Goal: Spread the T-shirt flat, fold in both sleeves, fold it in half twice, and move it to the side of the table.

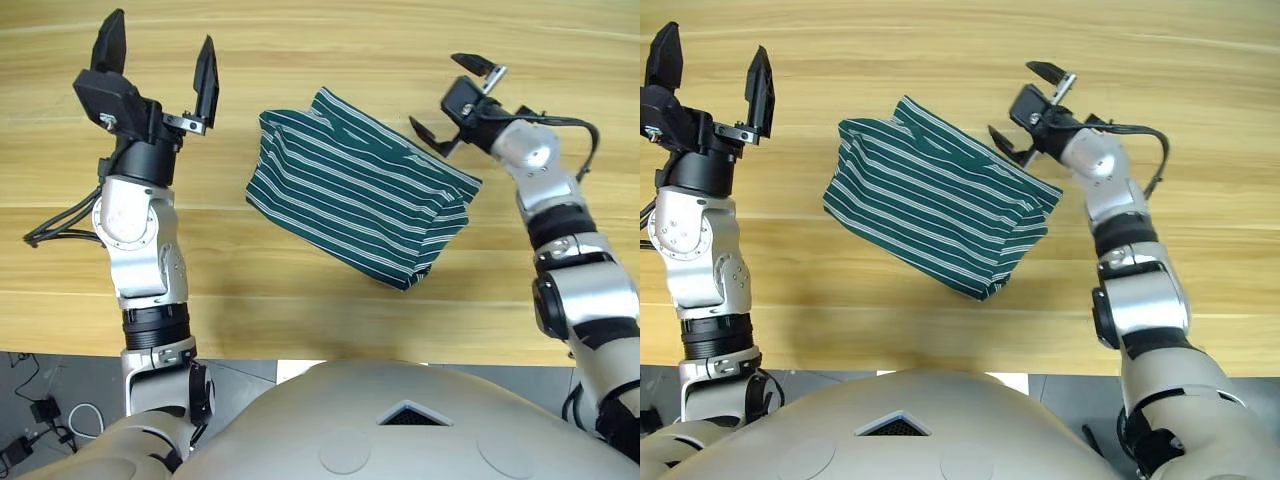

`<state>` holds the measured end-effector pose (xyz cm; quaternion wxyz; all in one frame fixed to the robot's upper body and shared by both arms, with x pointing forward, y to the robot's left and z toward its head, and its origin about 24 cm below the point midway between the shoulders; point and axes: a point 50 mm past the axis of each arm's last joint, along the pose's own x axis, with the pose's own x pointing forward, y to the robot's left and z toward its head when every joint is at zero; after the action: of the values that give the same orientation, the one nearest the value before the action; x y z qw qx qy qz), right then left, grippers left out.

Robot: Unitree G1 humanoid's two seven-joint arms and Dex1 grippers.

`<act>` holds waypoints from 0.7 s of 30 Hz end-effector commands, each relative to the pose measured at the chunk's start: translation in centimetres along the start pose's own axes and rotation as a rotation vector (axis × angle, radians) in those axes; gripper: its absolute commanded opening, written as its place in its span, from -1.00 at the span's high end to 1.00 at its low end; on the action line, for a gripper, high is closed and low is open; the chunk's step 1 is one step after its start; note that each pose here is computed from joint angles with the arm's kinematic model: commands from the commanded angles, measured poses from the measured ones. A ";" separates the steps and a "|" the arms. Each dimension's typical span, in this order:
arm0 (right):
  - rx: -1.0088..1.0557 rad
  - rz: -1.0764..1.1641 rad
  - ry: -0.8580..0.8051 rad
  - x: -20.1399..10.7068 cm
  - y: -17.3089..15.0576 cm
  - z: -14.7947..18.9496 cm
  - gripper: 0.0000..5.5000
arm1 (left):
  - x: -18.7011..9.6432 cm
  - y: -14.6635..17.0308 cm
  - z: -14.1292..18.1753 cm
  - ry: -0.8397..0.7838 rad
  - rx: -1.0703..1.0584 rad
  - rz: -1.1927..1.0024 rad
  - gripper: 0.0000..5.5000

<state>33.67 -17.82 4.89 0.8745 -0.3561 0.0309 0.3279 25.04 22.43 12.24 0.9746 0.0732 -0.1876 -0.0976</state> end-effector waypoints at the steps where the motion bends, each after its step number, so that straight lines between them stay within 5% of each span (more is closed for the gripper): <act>1: -0.101 0.238 0.122 -4.3 2.9 -2.2 -0.96 | -0.3 0.0 0.6 0.021 0.005 0.031 -0.72; 11: -0.143 0.428 0.208 -8.0 6.1 -2.3 -0.96 | -0.2 -0.6 0.1 0.080 0.003 0.033 -0.72; 21: -0.160 0.637 0.017 -8.1 9.9 2.5 -0.96 | 0.2 -2.2 -0.9 0.108 -0.023 -0.028 -0.72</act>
<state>22.22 -15.67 4.50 0.7171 -0.4134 0.0798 0.5554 24.93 20.75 11.07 0.9834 0.0660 -0.1371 -0.0983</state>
